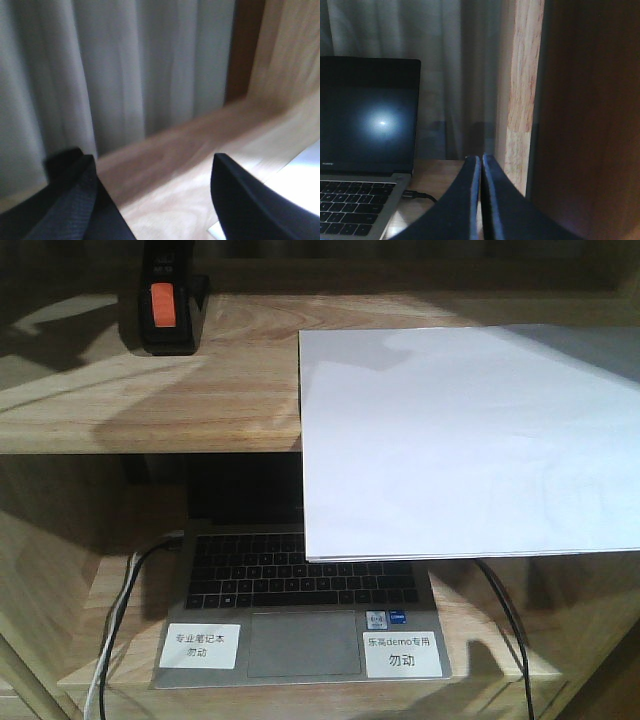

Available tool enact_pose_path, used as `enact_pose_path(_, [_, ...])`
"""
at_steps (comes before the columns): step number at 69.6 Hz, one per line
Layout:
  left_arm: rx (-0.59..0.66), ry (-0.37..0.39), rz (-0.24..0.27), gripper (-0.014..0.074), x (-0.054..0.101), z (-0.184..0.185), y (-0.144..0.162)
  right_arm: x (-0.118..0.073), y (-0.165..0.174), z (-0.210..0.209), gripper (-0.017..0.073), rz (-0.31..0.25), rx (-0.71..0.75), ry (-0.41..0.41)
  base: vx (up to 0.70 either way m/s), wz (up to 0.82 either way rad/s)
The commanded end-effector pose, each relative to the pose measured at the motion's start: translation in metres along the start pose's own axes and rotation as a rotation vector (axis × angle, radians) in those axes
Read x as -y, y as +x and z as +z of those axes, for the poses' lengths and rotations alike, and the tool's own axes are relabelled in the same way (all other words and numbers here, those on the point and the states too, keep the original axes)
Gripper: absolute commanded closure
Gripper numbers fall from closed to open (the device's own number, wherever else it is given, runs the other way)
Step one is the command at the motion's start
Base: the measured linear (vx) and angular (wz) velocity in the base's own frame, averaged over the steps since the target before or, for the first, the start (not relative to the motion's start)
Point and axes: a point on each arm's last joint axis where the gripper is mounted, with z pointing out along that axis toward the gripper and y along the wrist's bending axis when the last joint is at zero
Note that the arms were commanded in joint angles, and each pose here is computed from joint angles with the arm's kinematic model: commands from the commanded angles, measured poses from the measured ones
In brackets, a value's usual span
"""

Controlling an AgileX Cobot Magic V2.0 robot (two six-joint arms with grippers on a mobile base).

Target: Grab stapler and paper to desk for stapling

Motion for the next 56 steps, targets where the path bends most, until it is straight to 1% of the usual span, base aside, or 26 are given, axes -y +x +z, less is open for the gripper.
enact_pose_path(1, [0.064,-0.061,0.019,0.0132,0.005,-0.004,-0.018,0.000,-0.007,-0.001,0.0569,-0.010,0.079,-0.003,0.00,0.00])
enact_pose_path(2, [0.057,-0.067,0.024,0.0132,0.006,-0.003,-0.018,0.000,-0.007,-0.001,0.0569,-0.010,0.079,-0.003,0.00,0.00])
enact_pose_path(3, [0.046,-0.074,0.019,0.0132,0.007,-0.001,-0.018,0.000,-0.007,-0.001,0.0569,-0.010,0.079,-0.003,0.00,0.00])
enact_pose_path(7, [0.020,-0.105,0.037,0.0132,0.010,0.004,-0.019,0.000,-0.007,-0.001,0.0569,-0.010,0.079,-0.003,0.00,0.00])
enact_pose_path(8, [0.016,-0.123,0.052,0.0132,0.009,0.004,-0.020,0.000,-0.007,-0.001,0.0569,-0.010,0.079,-0.003,0.00,0.00])
enact_pose_path(9, [0.010,-0.134,0.054,0.0132,0.009,0.005,-0.020,0.000,-0.007,-0.001,0.0569,-0.010,0.079,-0.003,0.00,0.00])
enact_pose_path(10, [0.002,-0.146,0.044,0.0132,0.010,0.006,-0.020,0.000,-0.007,-0.001,0.0569,-0.010,0.079,-0.003,0.00,0.00])
enact_pose_path(15, [-0.010,-0.210,0.042,0.0132,0.008,0.008,-0.025,0.000,-0.007,-0.001,0.0569,-0.010,0.079,-0.003,0.00,0.00])
enact_pose_path(22, [-0.018,-0.279,-0.022,0.0132,0.002,0.010,-0.030,0.000,-0.007,-0.001,0.0569,-0.010,0.079,-0.003,0.00,0.00])
enact_pose_path(27, [-0.021,-0.303,-0.072,0.0132,0.000,0.011,-0.033,0.000,-0.007,-0.001,0.0569,-0.010,0.079,-0.003,0.00,0.00])
enact_pose_path(34, [-0.037,-0.335,-0.104,0.0132,-0.003,0.012,-0.035,0.000,-0.007,-0.001,0.0569,-0.010,0.079,-0.003,0.00,0.00])
enact_pose_path(38, [-0.046,-0.350,-0.142,0.0132,-0.004,0.013,-0.035,0.000,-0.007,-0.001,0.0569,-0.010,0.079,-0.003,0.00,0.00])
enact_pose_path(42, [-0.053,-0.354,-0.155,0.0132,-0.004,0.014,-0.035,0.000,-0.007,-0.001,0.0569,-0.010,0.079,-0.003,0.00,0.00])
enact_pose_path(56, [-0.102,-0.367,-0.172,0.0132,-0.005,0.027,-0.027,0.000,-0.007,-0.001,0.0569,-0.010,0.079,-0.003,0.00,0.00])
